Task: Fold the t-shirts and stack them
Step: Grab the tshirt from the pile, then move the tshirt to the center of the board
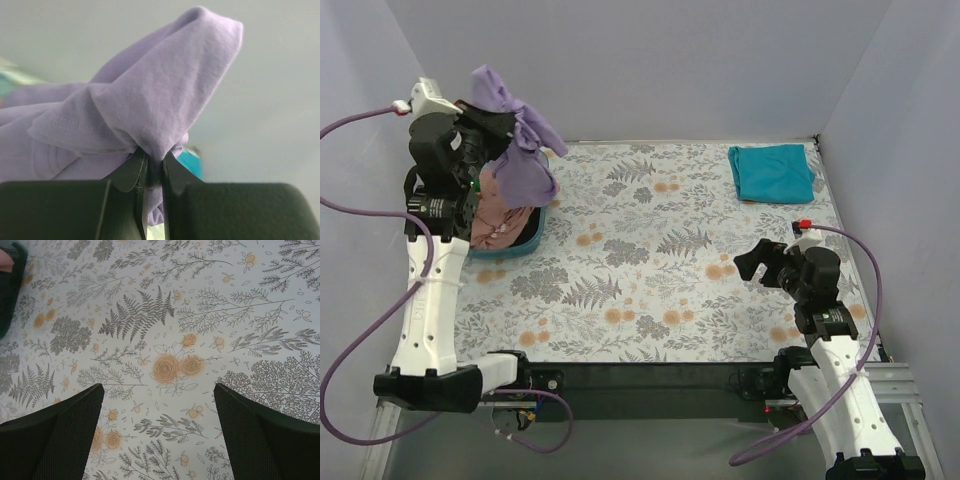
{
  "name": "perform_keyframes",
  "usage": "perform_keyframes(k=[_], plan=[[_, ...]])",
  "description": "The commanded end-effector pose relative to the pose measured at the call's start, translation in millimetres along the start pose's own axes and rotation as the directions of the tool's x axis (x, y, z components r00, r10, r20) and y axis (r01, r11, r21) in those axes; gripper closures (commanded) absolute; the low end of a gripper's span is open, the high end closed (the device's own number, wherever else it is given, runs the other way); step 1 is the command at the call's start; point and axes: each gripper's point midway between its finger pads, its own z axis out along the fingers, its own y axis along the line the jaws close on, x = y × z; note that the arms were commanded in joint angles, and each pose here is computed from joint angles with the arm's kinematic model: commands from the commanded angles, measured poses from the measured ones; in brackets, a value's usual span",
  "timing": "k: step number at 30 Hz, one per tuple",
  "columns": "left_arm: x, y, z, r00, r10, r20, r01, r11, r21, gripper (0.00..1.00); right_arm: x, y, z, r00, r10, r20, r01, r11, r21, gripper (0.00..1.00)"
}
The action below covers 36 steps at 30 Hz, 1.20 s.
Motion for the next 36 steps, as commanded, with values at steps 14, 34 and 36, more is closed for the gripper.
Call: perform_keyframes(k=[14,34,36], plan=[[180,-91,-60,0.909,0.131,-0.395,0.036,0.921,0.389,0.62,-9,-20,-45,0.999,-0.004,0.044,-0.005,0.982,0.191,0.02],[346,118,-69,0.734,0.035,-0.678,-0.122,0.989,-0.082,0.08,81,29,-7,0.952,0.041,-0.304,-0.032,0.999,0.034,0.04],[348,119,-60,0.743,0.037,-0.669,-0.132,0.987,-0.092,0.08,82,16,-3,0.956,0.072,-0.285,-0.037,0.992,0.124,0.04]])
